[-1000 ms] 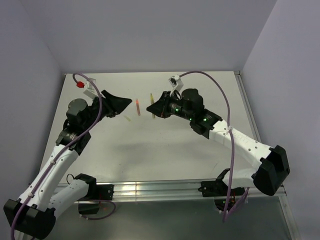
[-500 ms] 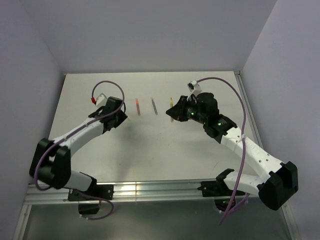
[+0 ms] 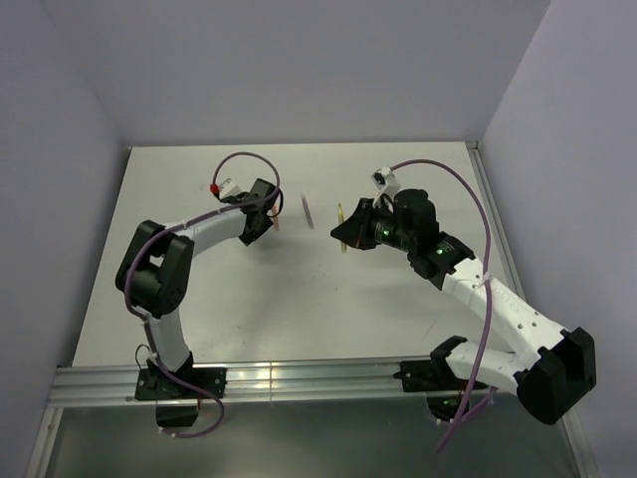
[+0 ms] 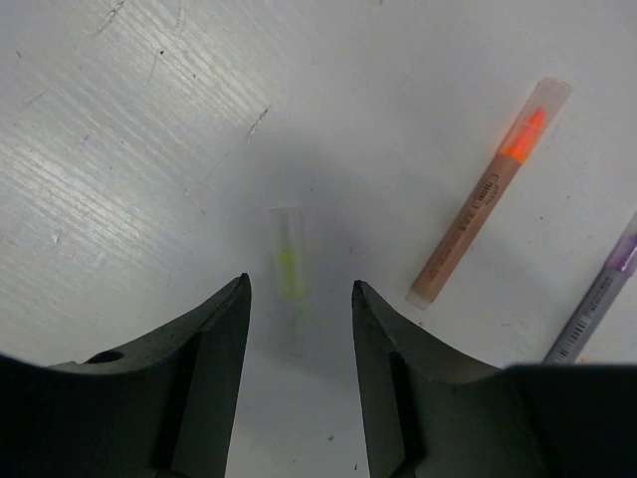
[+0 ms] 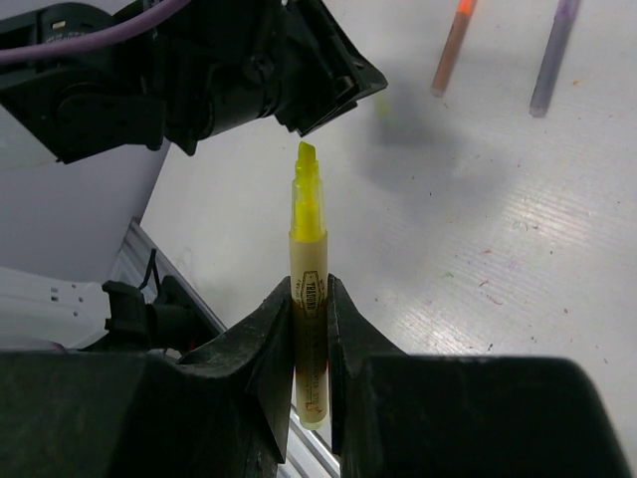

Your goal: Insert the pens into the pen caps

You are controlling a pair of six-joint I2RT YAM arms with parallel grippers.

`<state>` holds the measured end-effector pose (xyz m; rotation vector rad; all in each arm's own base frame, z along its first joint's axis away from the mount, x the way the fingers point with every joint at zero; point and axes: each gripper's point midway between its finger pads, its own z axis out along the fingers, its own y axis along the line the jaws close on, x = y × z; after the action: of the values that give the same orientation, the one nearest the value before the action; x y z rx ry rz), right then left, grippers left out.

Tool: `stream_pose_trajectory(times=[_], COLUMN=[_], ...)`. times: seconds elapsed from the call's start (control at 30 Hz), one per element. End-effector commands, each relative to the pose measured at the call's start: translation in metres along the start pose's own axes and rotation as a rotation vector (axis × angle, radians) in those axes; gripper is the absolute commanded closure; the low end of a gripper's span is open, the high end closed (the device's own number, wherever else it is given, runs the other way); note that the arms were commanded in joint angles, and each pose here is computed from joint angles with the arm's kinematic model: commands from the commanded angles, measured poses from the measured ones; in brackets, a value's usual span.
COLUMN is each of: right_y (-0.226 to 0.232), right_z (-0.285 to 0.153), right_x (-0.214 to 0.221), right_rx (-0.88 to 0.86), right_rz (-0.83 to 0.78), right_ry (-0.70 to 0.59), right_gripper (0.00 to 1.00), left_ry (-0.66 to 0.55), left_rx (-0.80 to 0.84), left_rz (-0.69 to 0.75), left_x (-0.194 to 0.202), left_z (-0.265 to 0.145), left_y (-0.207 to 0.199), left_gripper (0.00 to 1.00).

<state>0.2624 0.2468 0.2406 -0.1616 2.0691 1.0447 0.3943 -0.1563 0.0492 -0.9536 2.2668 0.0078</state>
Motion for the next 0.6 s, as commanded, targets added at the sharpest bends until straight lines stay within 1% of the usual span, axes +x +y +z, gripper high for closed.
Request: stream_pose_trajectory(times=[0.0,0.43,0.57], right_y=[0.007,0.007,0.011], right_z=[-0.005,-0.003,-0.004], right_x=[-0.004,0.000,-0.001], right_rx=[-0.038,-0.050,-0.069], right_rz=[-0.024,-0.022,-0.022], right_ry=[-0.019,-0.004,-0.003], right_gripper=[1.00,1.00,1.00], left_ry=[-0.034,0.007,0.027], left_rx=[-0.029,-0.065,-0.076], left_rz=[-0.013,-0.024,-0.009], left_x=[-0.009,0.000,0.004], left_z=[0.001,0.018,0.025], left_y=[-0.004,0.004,0.007], left_gripper=[0.50,0.53,0.64])
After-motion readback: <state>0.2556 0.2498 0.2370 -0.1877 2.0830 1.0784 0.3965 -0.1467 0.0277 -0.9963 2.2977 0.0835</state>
